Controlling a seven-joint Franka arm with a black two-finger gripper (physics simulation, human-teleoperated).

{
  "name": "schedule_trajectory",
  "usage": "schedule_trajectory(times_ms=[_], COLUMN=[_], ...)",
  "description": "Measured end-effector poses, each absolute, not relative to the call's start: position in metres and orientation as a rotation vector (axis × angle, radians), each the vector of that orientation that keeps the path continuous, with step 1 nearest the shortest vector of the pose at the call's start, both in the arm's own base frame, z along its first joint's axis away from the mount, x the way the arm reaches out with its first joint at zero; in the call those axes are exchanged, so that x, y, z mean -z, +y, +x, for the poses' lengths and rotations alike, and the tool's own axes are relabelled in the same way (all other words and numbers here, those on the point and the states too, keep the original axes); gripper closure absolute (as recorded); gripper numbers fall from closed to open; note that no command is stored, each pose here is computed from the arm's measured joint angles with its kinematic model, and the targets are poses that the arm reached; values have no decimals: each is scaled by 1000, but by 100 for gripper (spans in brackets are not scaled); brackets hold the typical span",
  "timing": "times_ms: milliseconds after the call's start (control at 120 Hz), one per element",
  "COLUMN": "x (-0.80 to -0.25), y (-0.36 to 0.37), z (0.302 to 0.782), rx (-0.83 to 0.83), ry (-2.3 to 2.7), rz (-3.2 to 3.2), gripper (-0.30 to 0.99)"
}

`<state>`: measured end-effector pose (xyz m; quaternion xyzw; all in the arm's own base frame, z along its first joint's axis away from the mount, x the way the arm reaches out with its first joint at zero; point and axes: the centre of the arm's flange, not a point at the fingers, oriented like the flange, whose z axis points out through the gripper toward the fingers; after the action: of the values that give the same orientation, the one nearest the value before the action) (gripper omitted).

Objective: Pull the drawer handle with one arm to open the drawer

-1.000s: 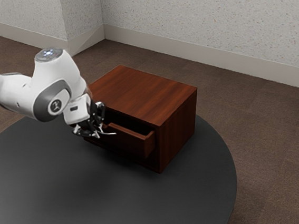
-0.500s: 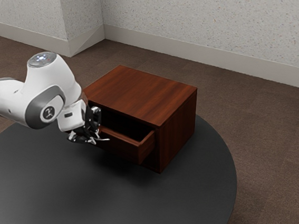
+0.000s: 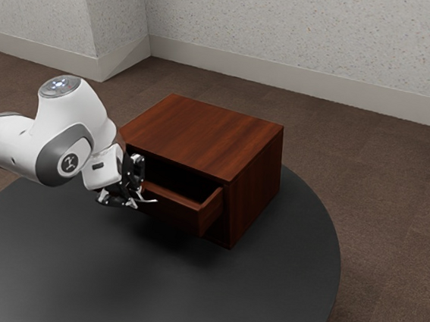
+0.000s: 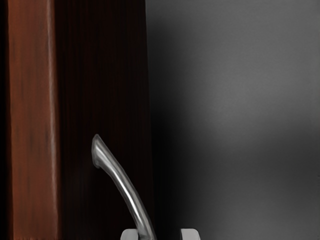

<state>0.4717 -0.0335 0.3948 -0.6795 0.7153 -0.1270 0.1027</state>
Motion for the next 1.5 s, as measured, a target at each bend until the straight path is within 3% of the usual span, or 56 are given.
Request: schedule_trajectory(times_ms=[1500], x=[-394], y=[-18], z=[436], rx=[420], ry=[2010], rz=[-2005], gripper=[67])
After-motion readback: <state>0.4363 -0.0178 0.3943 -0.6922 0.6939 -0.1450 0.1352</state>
